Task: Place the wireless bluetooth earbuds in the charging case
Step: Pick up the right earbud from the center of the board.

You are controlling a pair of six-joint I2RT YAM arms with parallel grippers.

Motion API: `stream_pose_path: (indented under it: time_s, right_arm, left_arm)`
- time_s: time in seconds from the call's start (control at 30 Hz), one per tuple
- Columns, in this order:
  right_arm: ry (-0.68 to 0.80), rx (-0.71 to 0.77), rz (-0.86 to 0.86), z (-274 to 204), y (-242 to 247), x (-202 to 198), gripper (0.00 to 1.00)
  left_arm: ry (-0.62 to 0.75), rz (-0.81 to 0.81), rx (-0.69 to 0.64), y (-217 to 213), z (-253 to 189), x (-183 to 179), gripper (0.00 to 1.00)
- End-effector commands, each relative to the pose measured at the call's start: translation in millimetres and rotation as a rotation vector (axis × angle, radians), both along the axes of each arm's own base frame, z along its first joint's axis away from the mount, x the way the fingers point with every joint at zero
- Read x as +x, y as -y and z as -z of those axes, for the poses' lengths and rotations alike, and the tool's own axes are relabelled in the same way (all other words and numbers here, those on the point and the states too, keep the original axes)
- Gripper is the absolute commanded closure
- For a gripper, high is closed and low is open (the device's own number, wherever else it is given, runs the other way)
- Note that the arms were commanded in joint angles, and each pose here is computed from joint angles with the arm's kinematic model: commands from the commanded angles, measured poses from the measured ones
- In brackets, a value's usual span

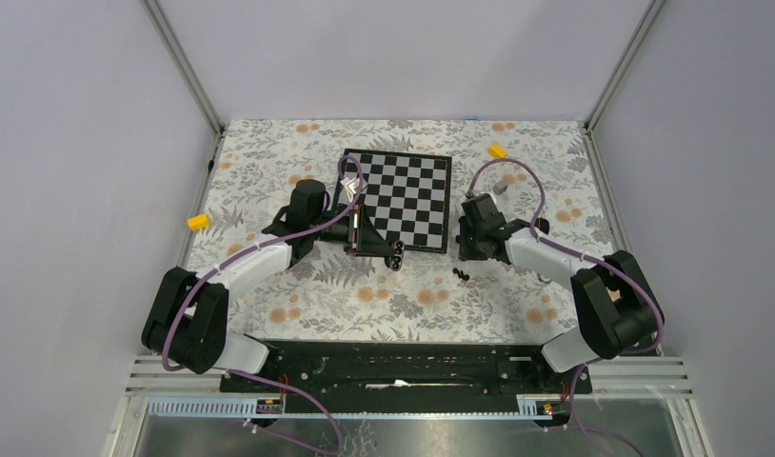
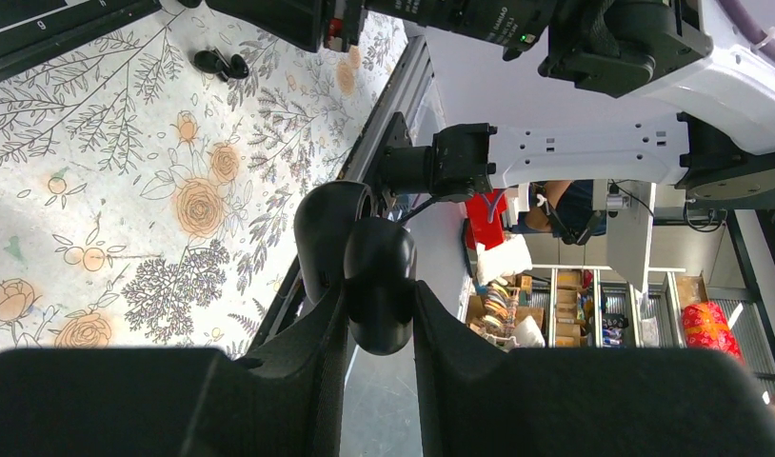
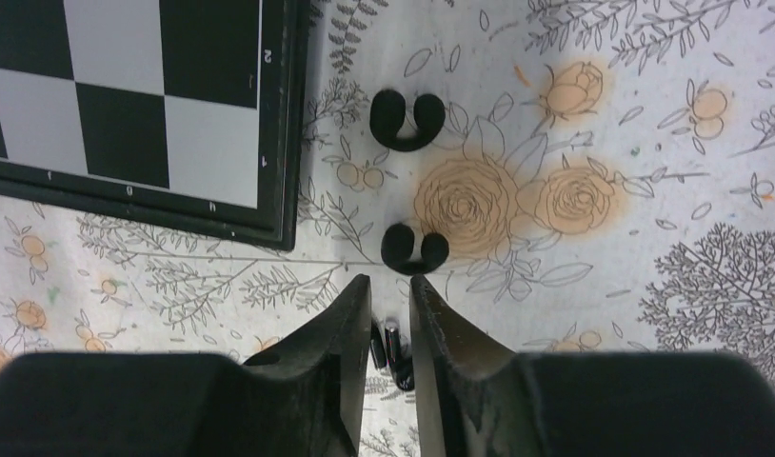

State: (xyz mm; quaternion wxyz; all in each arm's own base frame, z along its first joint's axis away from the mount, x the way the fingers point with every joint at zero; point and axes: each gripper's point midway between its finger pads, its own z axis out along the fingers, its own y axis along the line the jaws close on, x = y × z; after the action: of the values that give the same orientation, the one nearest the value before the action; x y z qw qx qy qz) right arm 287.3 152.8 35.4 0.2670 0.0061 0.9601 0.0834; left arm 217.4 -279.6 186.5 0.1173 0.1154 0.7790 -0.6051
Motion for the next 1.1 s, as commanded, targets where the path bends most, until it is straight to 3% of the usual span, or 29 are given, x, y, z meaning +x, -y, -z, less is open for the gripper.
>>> stream_pose_path:
  time_s: [0.0, 0.13, 0.37, 0.77, 1.07]
  right_arm:
    - [0.022, -0.015, -0.003, -5, -6, 20, 0.73]
    - [0.025, -0.084, 0.005, -3, 4, 27, 0.77]
    - [0.008, -0.050, -0.033, -4, -6, 25, 0.82]
    - [-0.053, -0.064, -0.137, 4, -10, 10, 0.75]
    - [-0.041, -0.069, -0.158, 9, -16, 22, 0.79]
  left_arm:
    - [0.059, 0.027, -0.046, 3, -14, 2, 0.94]
    - [0.058, 0.029, -0.055, 4, -15, 3, 0.94]
    - [0.058, 0.026, -0.053, 5, -14, 5, 0.94]
    - [0.048, 0.012, -0.046, 6, -11, 9, 0.93]
    - [0.041, -0.003, -0.042, 6, -11, 10, 0.92]
